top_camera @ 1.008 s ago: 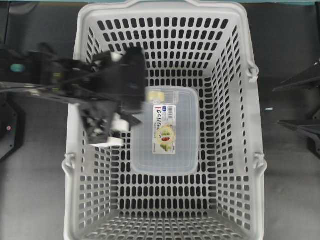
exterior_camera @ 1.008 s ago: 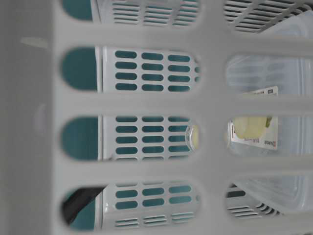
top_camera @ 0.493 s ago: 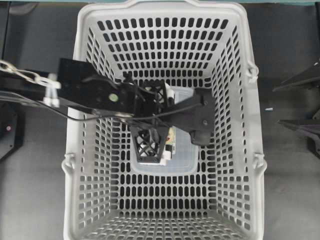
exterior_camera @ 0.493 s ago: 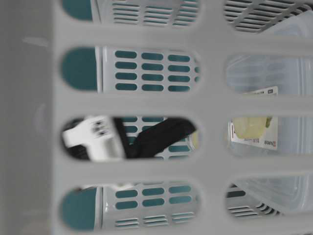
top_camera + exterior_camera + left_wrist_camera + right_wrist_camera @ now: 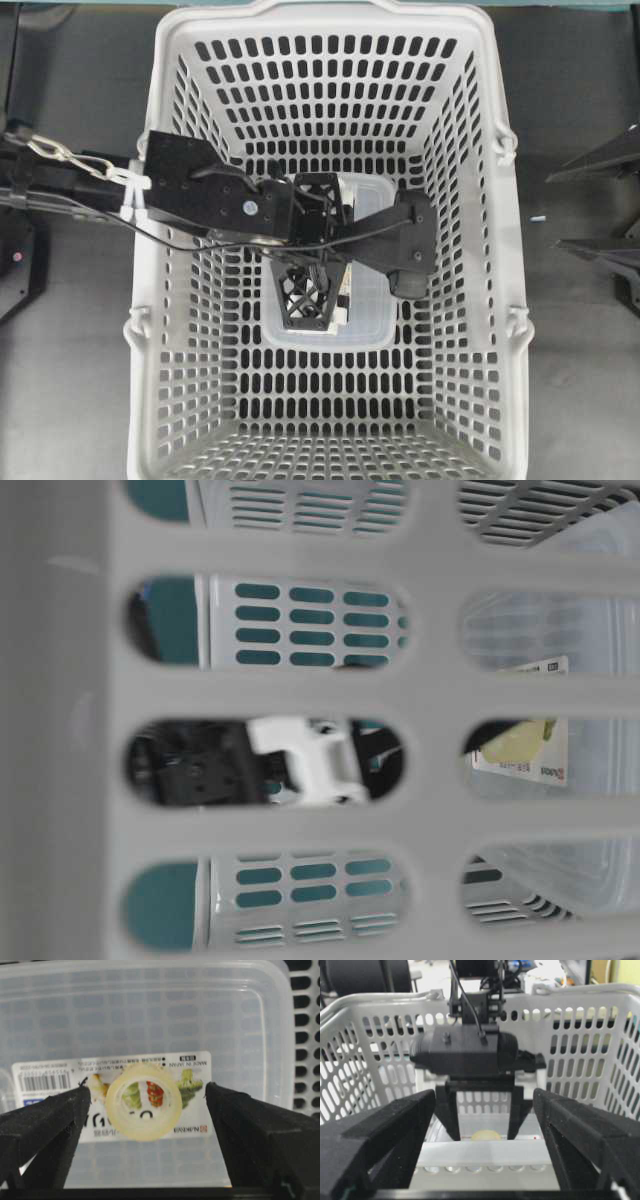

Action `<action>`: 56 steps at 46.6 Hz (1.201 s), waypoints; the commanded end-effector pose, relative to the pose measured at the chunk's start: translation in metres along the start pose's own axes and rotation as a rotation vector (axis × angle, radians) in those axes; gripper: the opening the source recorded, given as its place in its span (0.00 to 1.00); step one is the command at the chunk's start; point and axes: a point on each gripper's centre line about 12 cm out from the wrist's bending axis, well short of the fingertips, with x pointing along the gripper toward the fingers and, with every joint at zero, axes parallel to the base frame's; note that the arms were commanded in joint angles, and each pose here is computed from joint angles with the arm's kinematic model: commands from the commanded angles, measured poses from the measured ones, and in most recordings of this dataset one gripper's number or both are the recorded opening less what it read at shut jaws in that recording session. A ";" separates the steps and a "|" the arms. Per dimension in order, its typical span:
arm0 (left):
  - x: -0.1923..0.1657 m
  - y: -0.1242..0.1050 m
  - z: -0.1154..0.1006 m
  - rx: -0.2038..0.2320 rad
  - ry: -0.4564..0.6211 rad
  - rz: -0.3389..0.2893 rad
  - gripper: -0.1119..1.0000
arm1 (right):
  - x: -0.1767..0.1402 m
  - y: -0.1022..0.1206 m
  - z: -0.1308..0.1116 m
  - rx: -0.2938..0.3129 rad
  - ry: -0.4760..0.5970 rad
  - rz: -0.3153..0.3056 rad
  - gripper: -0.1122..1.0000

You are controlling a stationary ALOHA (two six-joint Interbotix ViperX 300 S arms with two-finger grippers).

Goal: Pick up the cellophane tape from the shopping basket with the left arm.
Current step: 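Lower the left gripper and close its fingers around the tape roll, then lift the tape roll upward out of the basket with the left gripper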

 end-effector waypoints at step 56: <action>-0.195 0.000 0.038 0.001 -0.094 0.004 0.56 | 0.001 0.000 0.005 0.006 -0.018 0.002 0.78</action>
